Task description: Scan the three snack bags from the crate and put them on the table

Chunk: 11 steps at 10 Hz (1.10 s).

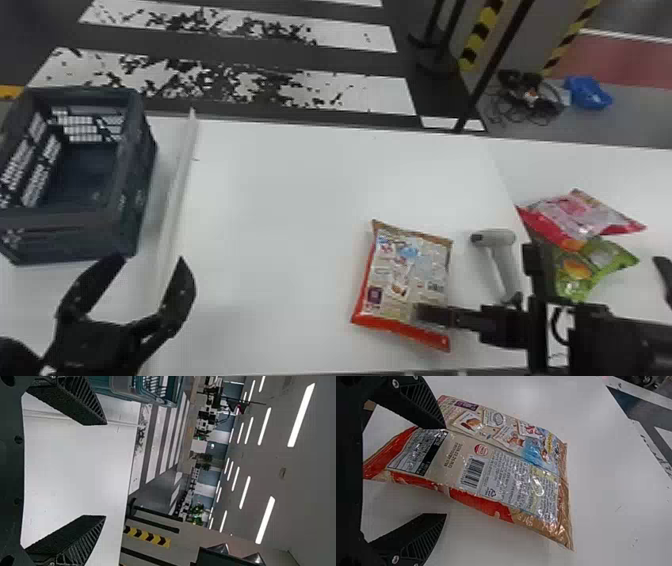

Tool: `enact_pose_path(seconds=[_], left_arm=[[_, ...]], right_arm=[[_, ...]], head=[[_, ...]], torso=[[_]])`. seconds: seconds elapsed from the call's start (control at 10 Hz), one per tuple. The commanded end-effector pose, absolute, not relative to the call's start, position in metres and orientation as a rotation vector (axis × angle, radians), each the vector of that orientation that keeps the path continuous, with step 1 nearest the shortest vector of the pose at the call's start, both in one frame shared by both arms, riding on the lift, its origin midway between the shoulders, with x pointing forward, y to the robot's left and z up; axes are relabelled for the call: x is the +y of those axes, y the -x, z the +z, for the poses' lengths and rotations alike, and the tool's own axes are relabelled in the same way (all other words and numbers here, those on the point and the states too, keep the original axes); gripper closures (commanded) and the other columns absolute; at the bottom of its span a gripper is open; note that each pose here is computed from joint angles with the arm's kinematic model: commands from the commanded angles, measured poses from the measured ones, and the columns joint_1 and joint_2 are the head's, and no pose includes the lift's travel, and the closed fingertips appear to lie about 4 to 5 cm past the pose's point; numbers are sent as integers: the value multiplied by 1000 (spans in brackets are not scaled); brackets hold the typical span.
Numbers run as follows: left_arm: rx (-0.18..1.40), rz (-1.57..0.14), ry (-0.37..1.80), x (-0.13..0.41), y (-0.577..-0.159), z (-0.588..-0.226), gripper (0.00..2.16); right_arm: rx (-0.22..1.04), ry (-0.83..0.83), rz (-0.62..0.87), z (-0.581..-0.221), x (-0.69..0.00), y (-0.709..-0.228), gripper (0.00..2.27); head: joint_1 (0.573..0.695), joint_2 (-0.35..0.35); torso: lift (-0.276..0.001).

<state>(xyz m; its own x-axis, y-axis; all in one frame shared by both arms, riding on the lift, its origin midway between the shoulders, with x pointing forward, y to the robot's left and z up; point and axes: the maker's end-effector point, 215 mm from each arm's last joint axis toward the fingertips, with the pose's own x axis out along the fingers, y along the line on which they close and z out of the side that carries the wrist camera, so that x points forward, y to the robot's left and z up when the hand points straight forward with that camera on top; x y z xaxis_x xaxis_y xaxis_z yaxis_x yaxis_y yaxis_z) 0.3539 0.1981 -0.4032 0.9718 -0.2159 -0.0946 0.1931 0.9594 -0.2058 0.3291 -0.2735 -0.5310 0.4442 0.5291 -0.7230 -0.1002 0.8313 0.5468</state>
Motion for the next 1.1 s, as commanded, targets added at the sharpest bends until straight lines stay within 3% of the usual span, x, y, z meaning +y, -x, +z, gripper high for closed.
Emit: enact_pose_path(seconds=[0.0,0.1,0.2,0.4,0.7,1.0], left_arm=[[119,-207,197,198,-353,-404,19],[119,-207,197,198,-353,-404,19],[116,-207,197,198,-354,-404,19],[118,-203,199,199,-353,-406,19],[118,-201,201,199,-354,-406,19],[117,-203,201,198,-353,-404,19]], right_arm=[[1038,-500,456,-533,-261,-335,545],[1036,-519,467,-533,-259,-338,1690],[1020,-511,475,-530,-259,-341,2084],[977,-499,495,-519,-257,-341,2138],[859,-503,530,-466,-252,-349,2138],[573,-557,449,-388,-290,-402,2138]], head=[[695,-130],[695,-120],[695,-104],[695,-100],[695,-94],[695,-93]], torso=[[-94],[-94],[-94],[-94],[-94],[-94]])
